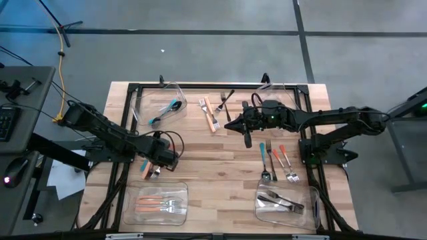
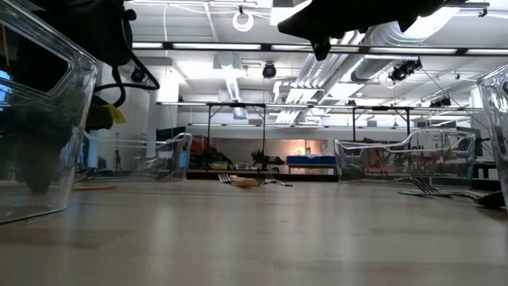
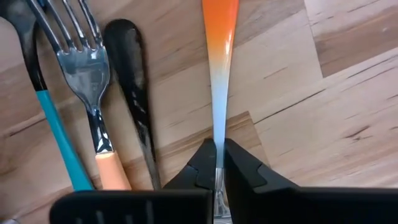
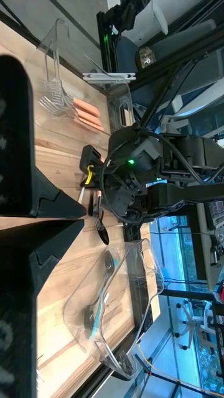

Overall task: Sort silverware by color (type)
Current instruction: Put the orange fork into the top right transparent bin

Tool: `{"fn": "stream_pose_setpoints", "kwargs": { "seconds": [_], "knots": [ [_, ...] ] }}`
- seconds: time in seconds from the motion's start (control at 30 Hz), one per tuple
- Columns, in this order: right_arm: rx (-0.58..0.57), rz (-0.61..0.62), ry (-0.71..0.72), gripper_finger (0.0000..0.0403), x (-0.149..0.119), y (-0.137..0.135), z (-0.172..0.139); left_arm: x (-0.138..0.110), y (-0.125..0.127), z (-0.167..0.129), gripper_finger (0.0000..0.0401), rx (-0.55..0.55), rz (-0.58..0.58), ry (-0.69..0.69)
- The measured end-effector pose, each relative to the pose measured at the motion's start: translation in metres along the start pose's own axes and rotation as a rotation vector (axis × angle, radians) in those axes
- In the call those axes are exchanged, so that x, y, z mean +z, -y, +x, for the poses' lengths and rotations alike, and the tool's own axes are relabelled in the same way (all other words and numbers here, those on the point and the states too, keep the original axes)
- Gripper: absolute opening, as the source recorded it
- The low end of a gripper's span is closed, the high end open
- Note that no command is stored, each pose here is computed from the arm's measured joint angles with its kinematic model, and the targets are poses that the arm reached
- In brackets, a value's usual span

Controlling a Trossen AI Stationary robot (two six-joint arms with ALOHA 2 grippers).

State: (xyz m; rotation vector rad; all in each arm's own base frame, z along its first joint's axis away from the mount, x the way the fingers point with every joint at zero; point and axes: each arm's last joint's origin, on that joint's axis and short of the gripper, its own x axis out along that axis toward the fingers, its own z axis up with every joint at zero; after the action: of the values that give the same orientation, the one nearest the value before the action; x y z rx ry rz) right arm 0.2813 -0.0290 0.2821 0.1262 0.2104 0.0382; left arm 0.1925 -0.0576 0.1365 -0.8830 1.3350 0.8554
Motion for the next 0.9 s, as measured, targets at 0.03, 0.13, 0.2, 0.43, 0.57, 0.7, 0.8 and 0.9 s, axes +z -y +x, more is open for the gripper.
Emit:
{"fn": "stream_pose_setpoints", "kwargs": {
  "seconds": [0.03, 0.13, 0.2, 0.43, 0.57, 0.7, 0.8, 0.9],
  "knots": [
    [0.000, 0.000, 0.000, 0.0000, 0.000, 0.000, 0.000, 0.000, 0.000, 0.000, 0.0004, -0.002, 0.005, 0.001],
    [0.000, 0.000, 0.000, 0.0000, 0.000, 0.000, 0.000, 0.001, 0.004, -0.006, 0.0003, -0.037, 0.040, 0.020],
    [0.000, 0.000, 0.000, 0.0000, 0.000, 0.000, 0.000, 0.004, 0.009, -0.014, 0.0002, -0.078, 0.067, 0.056],
    [-0.001, 0.002, -0.009, 0.0000, -0.001, 0.000, 0.000, 0.027, 0.031, -0.040, 0.0002, -0.277, 0.180, 0.236],
    [-0.001, 0.003, -0.015, 0.0000, -0.002, 0.000, 0.000, 0.048, 0.049, -0.055, 0.0001, -0.460, 0.264, 0.386],
    [0.005, 0.003, -0.020, 0.0000, -0.002, 0.000, 0.000, 0.069, 0.061, -0.071, 0.0001, -0.602, 0.339, 0.549],
    [0.006, 0.004, -0.022, 0.0000, -0.002, 0.000, 0.000, 0.084, 0.066, -0.088, 0.0001, -0.669, 0.408, 0.656],
    [0.013, 0.003, -0.020, 0.0000, -0.002, 0.000, 0.000, 0.098, 0.070, -0.107, 0.0001, -0.696, 0.468, 0.762]
  ]
}}
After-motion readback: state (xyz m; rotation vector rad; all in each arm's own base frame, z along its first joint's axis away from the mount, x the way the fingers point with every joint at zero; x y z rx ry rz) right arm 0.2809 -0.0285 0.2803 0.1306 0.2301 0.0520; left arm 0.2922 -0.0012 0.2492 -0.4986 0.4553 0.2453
